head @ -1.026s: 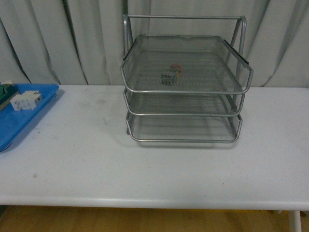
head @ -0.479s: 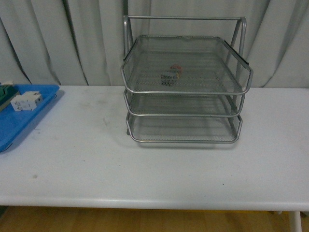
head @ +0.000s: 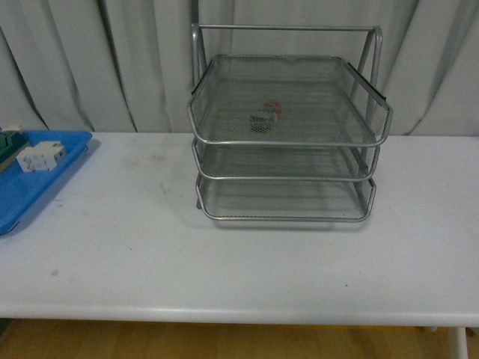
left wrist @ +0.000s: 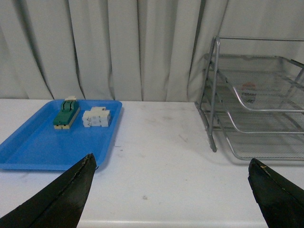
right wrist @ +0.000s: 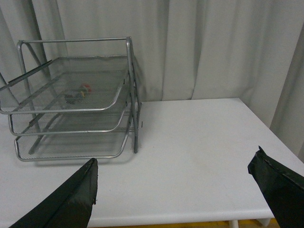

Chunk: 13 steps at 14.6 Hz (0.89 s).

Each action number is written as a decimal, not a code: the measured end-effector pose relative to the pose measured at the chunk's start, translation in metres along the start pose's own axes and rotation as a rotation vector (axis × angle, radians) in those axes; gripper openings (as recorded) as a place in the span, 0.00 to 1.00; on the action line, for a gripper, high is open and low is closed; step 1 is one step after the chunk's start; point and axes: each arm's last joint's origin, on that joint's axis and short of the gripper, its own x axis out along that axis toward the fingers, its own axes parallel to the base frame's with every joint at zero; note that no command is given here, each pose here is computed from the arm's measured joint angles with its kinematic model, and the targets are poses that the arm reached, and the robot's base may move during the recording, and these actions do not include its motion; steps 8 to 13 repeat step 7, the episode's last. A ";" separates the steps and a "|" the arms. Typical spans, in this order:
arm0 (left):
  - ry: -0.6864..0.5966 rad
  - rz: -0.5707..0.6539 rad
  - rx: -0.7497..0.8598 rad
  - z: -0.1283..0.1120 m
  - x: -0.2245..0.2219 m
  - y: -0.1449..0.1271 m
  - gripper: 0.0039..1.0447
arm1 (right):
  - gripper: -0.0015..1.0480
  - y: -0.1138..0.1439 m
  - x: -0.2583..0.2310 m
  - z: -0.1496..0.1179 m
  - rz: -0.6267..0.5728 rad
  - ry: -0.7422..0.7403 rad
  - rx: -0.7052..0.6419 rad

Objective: Place button on rack with both arms

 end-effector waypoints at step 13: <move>0.000 0.000 0.000 0.000 0.000 0.000 0.94 | 0.94 0.000 0.000 0.000 0.000 0.000 0.000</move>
